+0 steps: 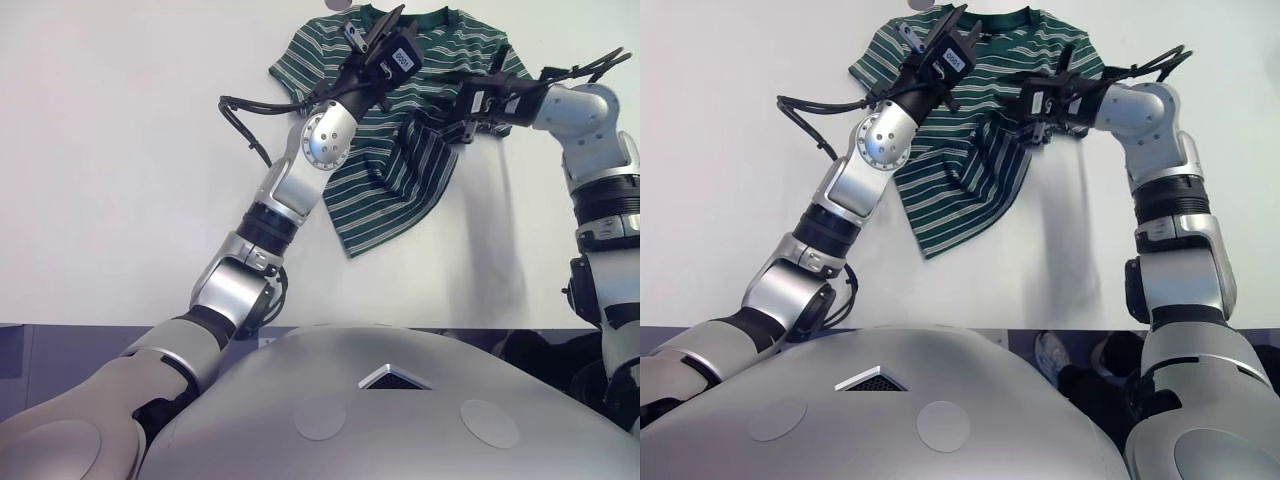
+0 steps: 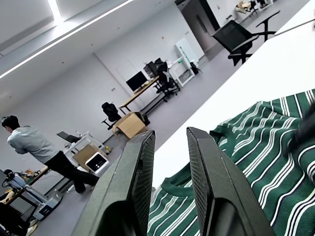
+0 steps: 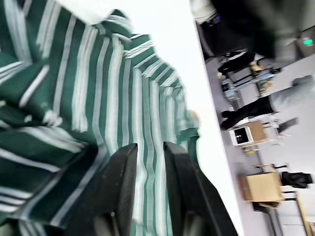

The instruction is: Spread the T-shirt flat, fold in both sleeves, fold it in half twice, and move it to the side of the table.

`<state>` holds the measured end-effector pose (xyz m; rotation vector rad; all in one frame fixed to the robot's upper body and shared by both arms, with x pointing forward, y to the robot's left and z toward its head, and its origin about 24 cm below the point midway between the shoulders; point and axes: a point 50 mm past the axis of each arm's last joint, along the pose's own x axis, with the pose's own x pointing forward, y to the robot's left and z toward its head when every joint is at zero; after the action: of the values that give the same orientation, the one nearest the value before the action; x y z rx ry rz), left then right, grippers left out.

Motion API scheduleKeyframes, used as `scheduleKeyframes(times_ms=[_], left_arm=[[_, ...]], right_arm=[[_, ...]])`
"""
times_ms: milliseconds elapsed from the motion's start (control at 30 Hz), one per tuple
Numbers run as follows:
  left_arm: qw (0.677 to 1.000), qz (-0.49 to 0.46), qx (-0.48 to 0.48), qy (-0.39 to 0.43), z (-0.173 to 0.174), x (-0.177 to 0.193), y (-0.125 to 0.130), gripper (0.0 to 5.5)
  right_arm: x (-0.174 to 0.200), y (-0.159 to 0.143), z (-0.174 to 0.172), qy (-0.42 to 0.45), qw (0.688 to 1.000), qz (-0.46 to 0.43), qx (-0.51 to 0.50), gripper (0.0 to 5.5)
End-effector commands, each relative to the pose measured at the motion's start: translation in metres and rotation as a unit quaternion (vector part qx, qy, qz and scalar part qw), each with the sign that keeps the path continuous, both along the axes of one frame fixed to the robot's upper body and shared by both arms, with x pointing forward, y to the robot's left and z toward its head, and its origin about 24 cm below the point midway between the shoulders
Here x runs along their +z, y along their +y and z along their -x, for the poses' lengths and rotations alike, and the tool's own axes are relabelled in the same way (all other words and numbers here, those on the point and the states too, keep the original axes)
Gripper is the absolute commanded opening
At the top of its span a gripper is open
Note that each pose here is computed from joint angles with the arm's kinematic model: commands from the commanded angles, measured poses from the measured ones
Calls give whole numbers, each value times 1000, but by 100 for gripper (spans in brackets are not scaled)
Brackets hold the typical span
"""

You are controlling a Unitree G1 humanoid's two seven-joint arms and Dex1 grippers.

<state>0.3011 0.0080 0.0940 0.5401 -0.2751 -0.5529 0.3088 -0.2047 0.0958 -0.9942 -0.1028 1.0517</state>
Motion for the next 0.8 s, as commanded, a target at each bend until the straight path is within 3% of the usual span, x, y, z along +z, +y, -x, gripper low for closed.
scheduleKeyframes(times_ms=[33,233,500,667,800], left_arm=[[1000,4,1,-1,1,0,-1,118],[1000,5,3,-1,2,-2,0,118],[1000,4,-9,-2,5,-2,-5,118],[1000,3,-16,-1,7,-4,-6,118],[1000,3,-22,0,9,-5,-7,118]], right_arm=[[-1,-23,22,32,999,-7,-20,98],[-9,-54,51,54,995,-37,-81,98],[-51,-53,90,22,992,-37,-116,98],[-67,-39,98,-2,989,-34,-145,98],[-66,-3,87,-39,984,-50,-169,98]])
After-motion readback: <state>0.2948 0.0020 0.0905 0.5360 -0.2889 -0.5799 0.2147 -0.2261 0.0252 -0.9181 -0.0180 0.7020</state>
